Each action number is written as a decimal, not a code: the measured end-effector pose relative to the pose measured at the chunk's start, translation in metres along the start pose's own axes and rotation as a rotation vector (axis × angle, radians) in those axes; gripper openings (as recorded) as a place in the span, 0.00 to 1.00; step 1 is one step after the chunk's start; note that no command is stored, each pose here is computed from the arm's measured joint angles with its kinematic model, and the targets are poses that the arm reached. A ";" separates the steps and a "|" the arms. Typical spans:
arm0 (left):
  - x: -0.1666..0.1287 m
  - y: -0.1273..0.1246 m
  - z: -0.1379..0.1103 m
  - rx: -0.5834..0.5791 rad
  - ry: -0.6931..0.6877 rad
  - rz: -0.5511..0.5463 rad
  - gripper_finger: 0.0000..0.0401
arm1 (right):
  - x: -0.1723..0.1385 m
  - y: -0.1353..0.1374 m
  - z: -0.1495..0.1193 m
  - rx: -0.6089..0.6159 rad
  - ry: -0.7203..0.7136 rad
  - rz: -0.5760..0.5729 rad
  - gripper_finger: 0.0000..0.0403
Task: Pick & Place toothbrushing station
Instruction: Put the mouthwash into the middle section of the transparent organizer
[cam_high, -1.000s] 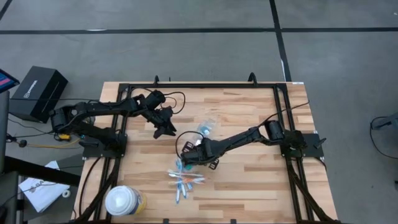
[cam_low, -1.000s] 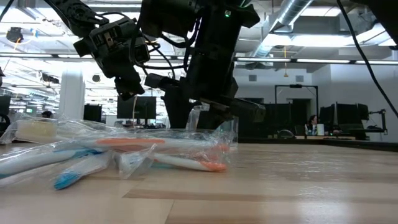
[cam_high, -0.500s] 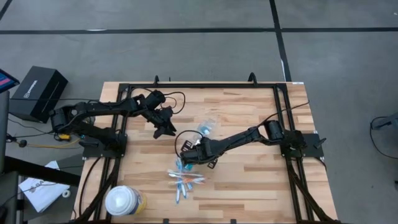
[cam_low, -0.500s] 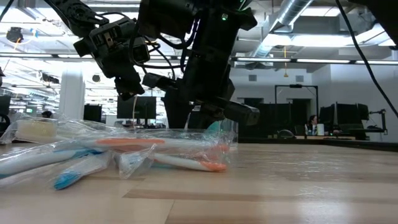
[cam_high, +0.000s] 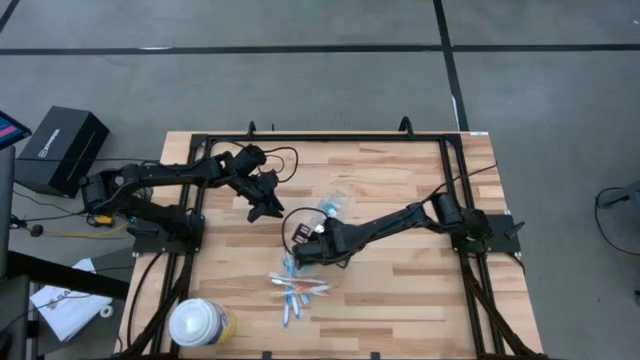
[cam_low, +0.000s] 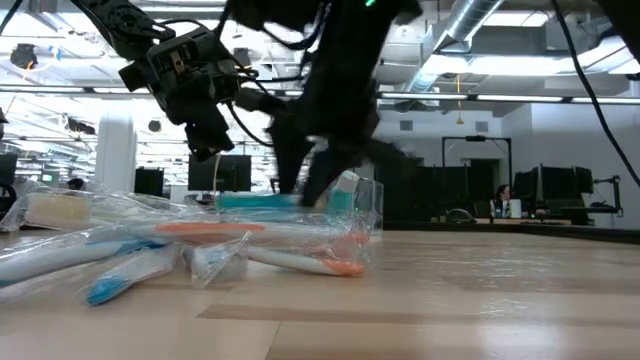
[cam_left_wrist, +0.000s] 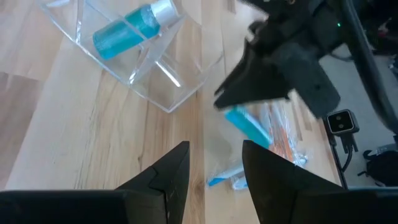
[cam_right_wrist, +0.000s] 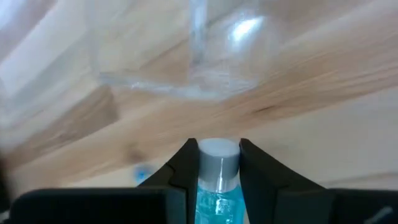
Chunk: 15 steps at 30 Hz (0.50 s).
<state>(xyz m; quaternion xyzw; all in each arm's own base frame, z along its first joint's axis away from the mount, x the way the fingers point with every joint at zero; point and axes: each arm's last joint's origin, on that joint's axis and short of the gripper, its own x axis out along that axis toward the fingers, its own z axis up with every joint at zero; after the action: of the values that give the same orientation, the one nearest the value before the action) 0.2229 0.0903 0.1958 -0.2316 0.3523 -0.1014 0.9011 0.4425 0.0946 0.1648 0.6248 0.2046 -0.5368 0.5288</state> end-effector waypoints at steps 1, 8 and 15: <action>0.000 0.000 0.001 0.000 -0.005 0.000 0.35 | -0.005 -0.001 0.001 -0.011 -0.009 -0.002 0.19; 0.000 0.000 0.005 -0.019 -0.042 -0.001 0.35 | -0.054 0.001 0.011 -0.028 -0.056 0.071 0.19; -0.001 0.000 0.010 -0.028 -0.082 -0.005 0.35 | -0.085 0.003 0.032 -0.079 -0.144 0.101 0.19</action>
<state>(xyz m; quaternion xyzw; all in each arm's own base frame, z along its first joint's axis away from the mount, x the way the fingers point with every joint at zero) 0.2292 0.0934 0.2027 -0.2488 0.3159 -0.0890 0.9112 0.4017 0.0924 0.2461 0.5727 0.1550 -0.5446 0.5928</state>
